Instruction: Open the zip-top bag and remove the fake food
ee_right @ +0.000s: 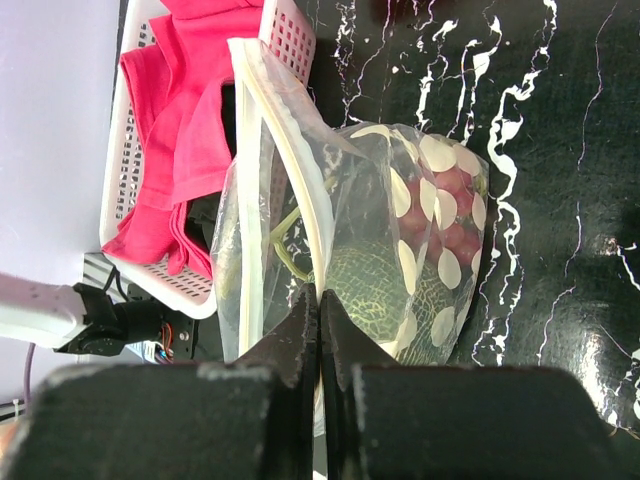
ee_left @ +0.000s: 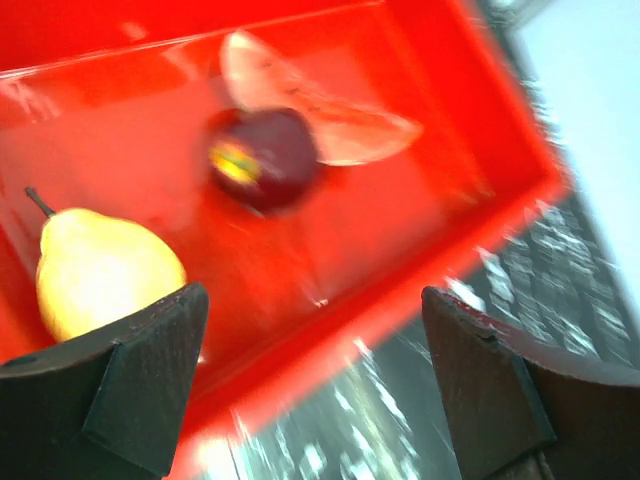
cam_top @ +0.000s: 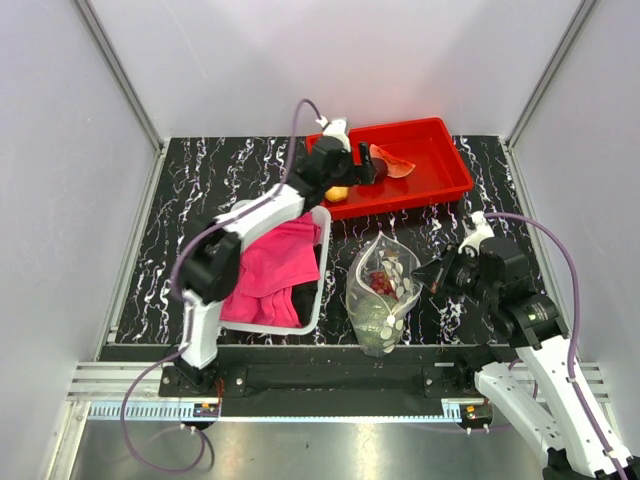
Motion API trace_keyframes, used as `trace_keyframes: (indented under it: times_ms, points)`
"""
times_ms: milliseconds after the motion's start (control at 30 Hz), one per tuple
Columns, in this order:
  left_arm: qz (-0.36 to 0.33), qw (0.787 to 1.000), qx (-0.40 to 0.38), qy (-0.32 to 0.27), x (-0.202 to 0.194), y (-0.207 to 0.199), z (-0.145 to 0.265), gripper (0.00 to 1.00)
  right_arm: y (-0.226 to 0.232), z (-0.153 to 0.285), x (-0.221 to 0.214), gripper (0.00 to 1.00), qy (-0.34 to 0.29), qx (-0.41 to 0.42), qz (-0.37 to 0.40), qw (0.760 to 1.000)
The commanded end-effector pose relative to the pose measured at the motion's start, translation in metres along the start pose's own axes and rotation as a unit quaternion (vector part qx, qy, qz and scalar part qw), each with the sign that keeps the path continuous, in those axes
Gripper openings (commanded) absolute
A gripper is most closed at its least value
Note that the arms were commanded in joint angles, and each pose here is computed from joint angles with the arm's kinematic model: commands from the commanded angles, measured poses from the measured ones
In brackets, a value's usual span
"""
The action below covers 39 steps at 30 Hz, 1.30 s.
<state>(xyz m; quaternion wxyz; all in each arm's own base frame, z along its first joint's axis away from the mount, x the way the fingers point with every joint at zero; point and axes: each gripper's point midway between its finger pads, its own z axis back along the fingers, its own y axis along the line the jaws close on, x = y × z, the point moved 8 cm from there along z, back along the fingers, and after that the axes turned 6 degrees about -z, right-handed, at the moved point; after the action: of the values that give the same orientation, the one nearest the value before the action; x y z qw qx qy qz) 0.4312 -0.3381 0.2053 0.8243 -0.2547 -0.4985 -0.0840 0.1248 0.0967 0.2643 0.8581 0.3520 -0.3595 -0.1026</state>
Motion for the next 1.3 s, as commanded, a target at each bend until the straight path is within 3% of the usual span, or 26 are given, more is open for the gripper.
trace_keyframes:
  times_ms: [0, 167, 267, 400, 567, 833, 1067, 1200, 1267]
  points:
    - [-0.007, 0.996, -0.091, -0.015, 0.050, -0.028, 0.092, 0.88, 0.006, -0.001, 0.005, 0.00, -0.006, 0.014, 0.011, 1.000]
    - [-0.008, 0.986, -0.161, 0.031, 0.030, -0.046, 0.153, 0.81, 0.008, -0.002, 0.005, 0.00, 0.003, 0.019, 0.008, 1.000]
    - [-0.048, 0.977, -0.207, 0.033, 0.014, -0.072, 0.198, 0.77, 0.011, -0.002, 0.007, 0.00, 0.009, 0.025, 0.012, 1.000]
    - [-0.086, 0.972, -0.200, 0.086, -0.021, -0.089, 0.222, 0.70, 0.017, -0.003, 0.007, 0.00, 0.028, 0.054, 0.034, 0.998]
    - [-0.098, 0.979, -0.140, 0.109, -0.052, -0.086, 0.225, 0.81, 0.022, -0.001, 0.011, 0.00, 0.025, 0.059, 0.039, 0.997]
    - [-0.161, 0.980, -0.064, 0.102, -0.059, -0.084, 0.229, 0.81, 0.023, 0.001, 0.010, 0.00, 0.031, 0.064, 0.043, 0.997]
    - [-0.172, 0.971, -0.055, 0.154, -0.076, -0.089, 0.204, 0.82, 0.021, 0.002, 0.008, 0.00, 0.034, 0.064, 0.047, 0.996]
    - [-0.152, 0.968, -0.067, 0.187, -0.085, -0.088, 0.193, 0.74, 0.020, 0.002, 0.008, 0.00, 0.035, 0.058, 0.055, 0.996]
    - [-0.140, 0.966, -0.073, 0.203, -0.090, -0.085, 0.189, 0.62, 0.018, 0.002, 0.008, 0.00, 0.032, 0.054, 0.058, 0.996]
